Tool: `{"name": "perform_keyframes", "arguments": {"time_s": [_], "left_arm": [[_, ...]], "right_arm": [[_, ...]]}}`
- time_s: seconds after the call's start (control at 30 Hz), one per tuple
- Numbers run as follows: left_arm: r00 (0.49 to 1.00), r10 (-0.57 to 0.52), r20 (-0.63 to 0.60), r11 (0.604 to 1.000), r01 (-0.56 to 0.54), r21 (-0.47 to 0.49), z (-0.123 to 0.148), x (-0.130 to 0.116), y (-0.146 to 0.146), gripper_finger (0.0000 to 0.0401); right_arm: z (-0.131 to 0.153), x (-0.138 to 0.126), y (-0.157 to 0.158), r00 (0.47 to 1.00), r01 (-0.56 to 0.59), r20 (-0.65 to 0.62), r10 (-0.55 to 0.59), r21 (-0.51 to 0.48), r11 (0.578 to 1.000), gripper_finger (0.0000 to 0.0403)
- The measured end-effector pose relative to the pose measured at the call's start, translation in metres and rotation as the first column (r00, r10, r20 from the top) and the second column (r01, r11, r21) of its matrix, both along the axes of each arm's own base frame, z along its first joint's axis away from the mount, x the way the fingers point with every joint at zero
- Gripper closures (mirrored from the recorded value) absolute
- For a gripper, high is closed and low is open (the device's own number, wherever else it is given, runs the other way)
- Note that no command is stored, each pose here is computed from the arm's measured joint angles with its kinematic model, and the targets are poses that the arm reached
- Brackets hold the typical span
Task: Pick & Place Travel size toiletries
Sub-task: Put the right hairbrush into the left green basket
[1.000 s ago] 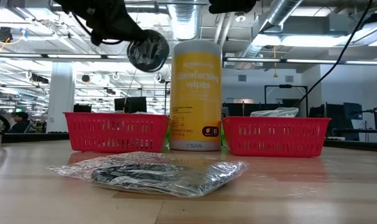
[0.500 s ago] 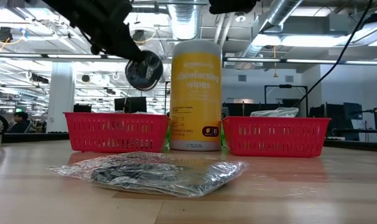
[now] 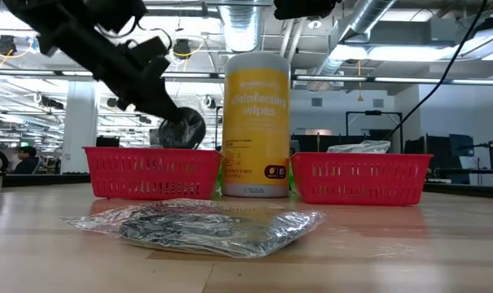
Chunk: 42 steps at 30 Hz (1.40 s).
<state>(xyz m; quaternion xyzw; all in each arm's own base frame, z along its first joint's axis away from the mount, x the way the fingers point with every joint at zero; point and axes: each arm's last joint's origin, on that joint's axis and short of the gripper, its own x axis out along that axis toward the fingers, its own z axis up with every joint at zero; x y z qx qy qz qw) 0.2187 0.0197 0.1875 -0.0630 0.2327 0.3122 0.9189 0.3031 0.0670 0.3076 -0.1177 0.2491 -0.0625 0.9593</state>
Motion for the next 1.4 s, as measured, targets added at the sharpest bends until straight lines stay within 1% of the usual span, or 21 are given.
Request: {"name": "perform_keyframes", "arguments": {"time_s": [0.1, 0.27, 0.37, 0.57, 0.8, 0.93, 1.1, 1.2, 1.4], "left_arm": [[1.0, -0.013, 0.003, 1.0, 0.013, -0.023, -0.009, -0.004, 0.009, 0.038], [1.0, 0.005, -0.002, 0.999, -0.005, -0.049, -0.023, -0.013, 0.019, 0.038], [1.0, -0.002, 0.03, 0.998, 0.003, -0.059, -0.026, -0.015, 0.021, 0.038], [0.989, -0.09, 0.114, 0.994, 0.096, -0.055, -0.027, -0.016, 0.022, 0.038], [0.988, -0.105, 0.111, 0.991, 0.113, -0.065, -0.029, -0.016, 0.023, 0.0379], [0.985, -0.141, 0.102, 0.984, 0.151, -0.092, -0.033, -0.014, 0.022, 0.0379], [0.989, -0.131, 0.075, 0.982, 0.14, -0.129, -0.042, -0.011, 0.022, 0.0379], [0.988, -0.132, 0.082, 0.982, 0.141, -0.122, -0.043, -0.009, 0.022, 0.0369], [0.985, -0.119, 0.126, 0.986, 0.132, -0.099, -0.039, -0.007, 0.023, 0.0332]], "right_arm": [[0.0, 0.0, 0.0, 1.0, 0.0, 0.0, 0.0, 0.0, 1.0, 0.0224], [0.0, 0.0, 0.0, 1.0, 0.0, -0.001, 0.0, 0.0, 1.0, 0.0227], [0.0, 0.0, 0.0, 1.0, 0.0, -0.001, 0.0, 0.0, 1.0, 0.0228], [0.0, 0.0, 0.0, 1.0, 0.001, -0.001, -0.001, 0.0, 1.0, 0.0228], [0.0, 0.0, 0.0, 1.0, 0.001, -0.001, -0.001, 0.0, 1.0, 0.0228], [0.0, 0.0, 0.0, 1.0, 0.001, -0.001, -0.001, 0.0, 1.0, 0.0228], [0.0, 0.0, 0.0, 1.0, 0.001, 0.0, -0.001, 0.0, 1.0, 0.0228], [0.0, 0.0, 0.0, 1.0, 0.001, -0.001, -0.001, 0.0, 1.0, 0.0228], [0.0, 0.0, 0.0, 1.0, 0.001, -0.002, -0.001, 0.0, 1.0, 0.0228]]}}
